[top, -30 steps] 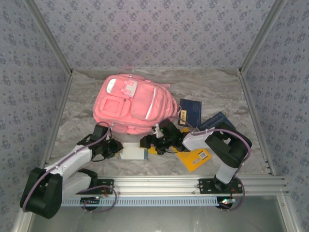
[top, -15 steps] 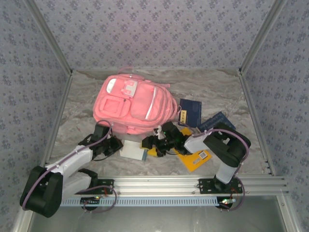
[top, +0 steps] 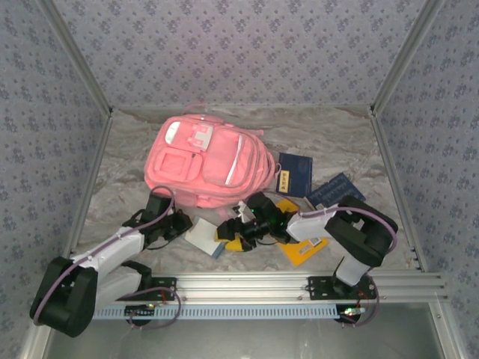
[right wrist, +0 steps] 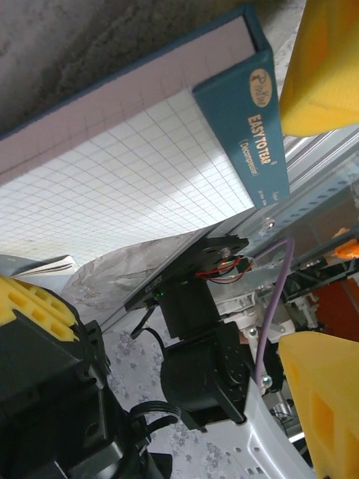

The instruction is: Pack the student bag

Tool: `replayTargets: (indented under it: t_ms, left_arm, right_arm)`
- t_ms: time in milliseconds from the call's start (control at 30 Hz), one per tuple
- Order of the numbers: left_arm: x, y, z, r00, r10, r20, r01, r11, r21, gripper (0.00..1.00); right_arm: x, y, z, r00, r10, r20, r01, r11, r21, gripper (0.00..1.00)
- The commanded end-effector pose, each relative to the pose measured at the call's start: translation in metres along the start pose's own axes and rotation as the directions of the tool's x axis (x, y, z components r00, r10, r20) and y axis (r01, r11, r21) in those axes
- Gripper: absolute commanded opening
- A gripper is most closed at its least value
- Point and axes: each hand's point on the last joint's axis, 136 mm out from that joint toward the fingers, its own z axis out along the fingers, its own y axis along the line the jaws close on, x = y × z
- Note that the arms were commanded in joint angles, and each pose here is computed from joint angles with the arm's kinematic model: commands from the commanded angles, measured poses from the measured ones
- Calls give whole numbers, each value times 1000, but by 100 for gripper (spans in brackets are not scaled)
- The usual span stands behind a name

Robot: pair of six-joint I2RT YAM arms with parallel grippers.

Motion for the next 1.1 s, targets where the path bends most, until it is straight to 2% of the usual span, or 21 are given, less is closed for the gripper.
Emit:
replayTargets:
  t_ms: [0, 133, 467, 733, 1067]
  left_arm:
    - [60, 33, 4, 971, -44, -236, 24, 996, -87, 11]
    - [61, 35, 6, 969, -52, -243, 31, 996, -89, 10]
    - [62, 35, 7, 967, -58, -247, 36, 995, -91, 10]
    - [60, 32, 6, 969, -60, -241, 41, 996, -80, 10]
    - [59, 26, 4, 968, -67, -240, 53, 996, -65, 10]
  right_arm:
    - [-19, 28, -3, 989, -121, 86, 124, 992, -26, 71]
    - [-22, 27, -3, 989, -104, 103, 110, 993, -46, 70]
    - [-39, 83, -16, 966, -151, 211, 190, 965, -178, 69]
    - [-41, 98, -25, 940, -222, 260, 263, 955, -134, 69]
    - [-51, 101, -12, 933, -238, 271, 279, 952, -127, 69]
